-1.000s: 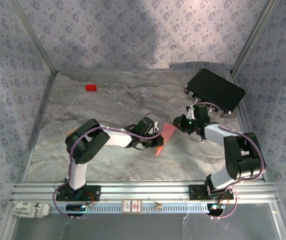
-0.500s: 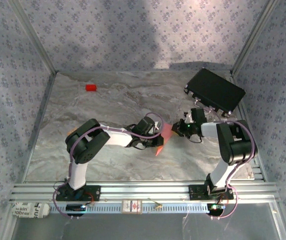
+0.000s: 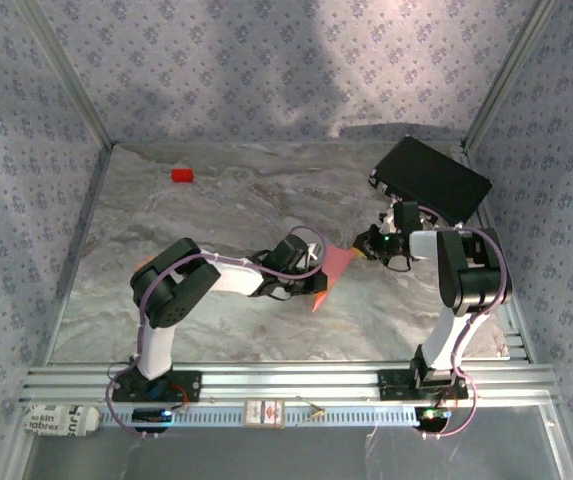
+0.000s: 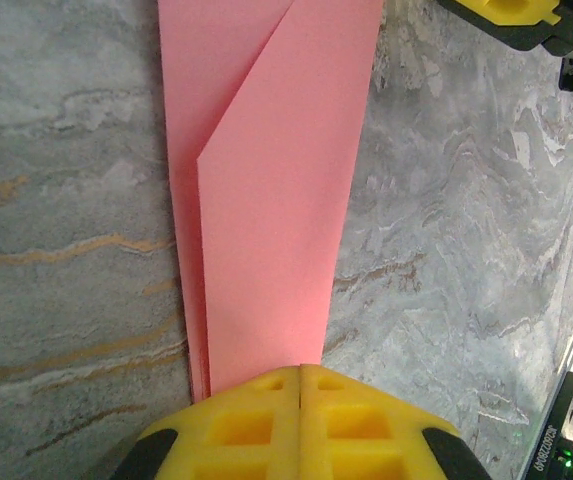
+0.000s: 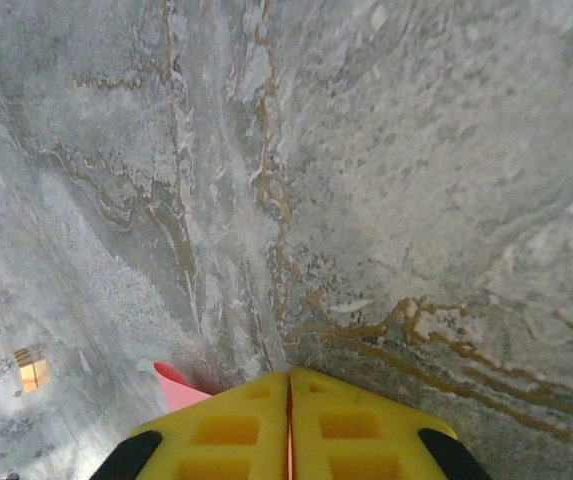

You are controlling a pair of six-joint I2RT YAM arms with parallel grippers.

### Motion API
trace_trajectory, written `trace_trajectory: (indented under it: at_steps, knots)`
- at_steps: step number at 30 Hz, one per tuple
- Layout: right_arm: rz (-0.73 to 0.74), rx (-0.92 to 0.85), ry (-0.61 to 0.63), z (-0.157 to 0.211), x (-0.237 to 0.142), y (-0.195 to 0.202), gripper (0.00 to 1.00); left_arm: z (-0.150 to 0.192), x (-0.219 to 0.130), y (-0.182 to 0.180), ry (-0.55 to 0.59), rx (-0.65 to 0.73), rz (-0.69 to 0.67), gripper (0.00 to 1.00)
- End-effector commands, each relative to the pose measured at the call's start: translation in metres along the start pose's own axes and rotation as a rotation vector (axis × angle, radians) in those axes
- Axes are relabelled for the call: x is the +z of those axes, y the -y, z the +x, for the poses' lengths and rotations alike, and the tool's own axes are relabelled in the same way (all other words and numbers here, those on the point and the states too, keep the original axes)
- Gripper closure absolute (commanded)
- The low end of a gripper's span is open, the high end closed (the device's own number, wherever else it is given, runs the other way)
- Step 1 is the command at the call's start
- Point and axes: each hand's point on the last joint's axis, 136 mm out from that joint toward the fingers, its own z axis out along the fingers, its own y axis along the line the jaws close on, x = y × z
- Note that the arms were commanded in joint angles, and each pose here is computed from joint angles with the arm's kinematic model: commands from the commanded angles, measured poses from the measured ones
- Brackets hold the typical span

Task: Fold a paper plane with a square sheet of paper (pick it up from the middle)
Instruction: Fold the wing for the fifth time at the center of the table.

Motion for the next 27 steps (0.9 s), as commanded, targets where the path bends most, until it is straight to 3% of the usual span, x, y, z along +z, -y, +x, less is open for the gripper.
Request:
trace_trajectory:
  at_steps: [1, 6, 14, 19, 27]
  knots:
    - [0.028, -0.018, 0.081, -0.020, -0.016, -0.003, 0.90, 0.103, 0.004, -0.105, -0.295, -0.164, -0.323, 1.00]
    - [-0.025, -0.100, 0.129, -0.017, -0.043, -0.036, 0.88, 0.099, 0.005, -0.101, -0.291, -0.159, -0.313, 1.00]
    - [-0.099, -0.177, -0.051, 0.052, -0.003, -0.059, 0.88, 0.093, 0.004, -0.093, -0.275, -0.151, -0.298, 1.00]
    - [-0.014, -0.156, -0.071, 0.061, 0.013, -0.030, 0.89, 0.092, 0.004, -0.091, -0.275, -0.146, -0.295, 1.00]
    - [-0.001, -0.042, -0.022, 0.024, 0.010, 0.012, 0.89, 0.096, 0.003, -0.096, -0.280, -0.154, -0.304, 1.00]
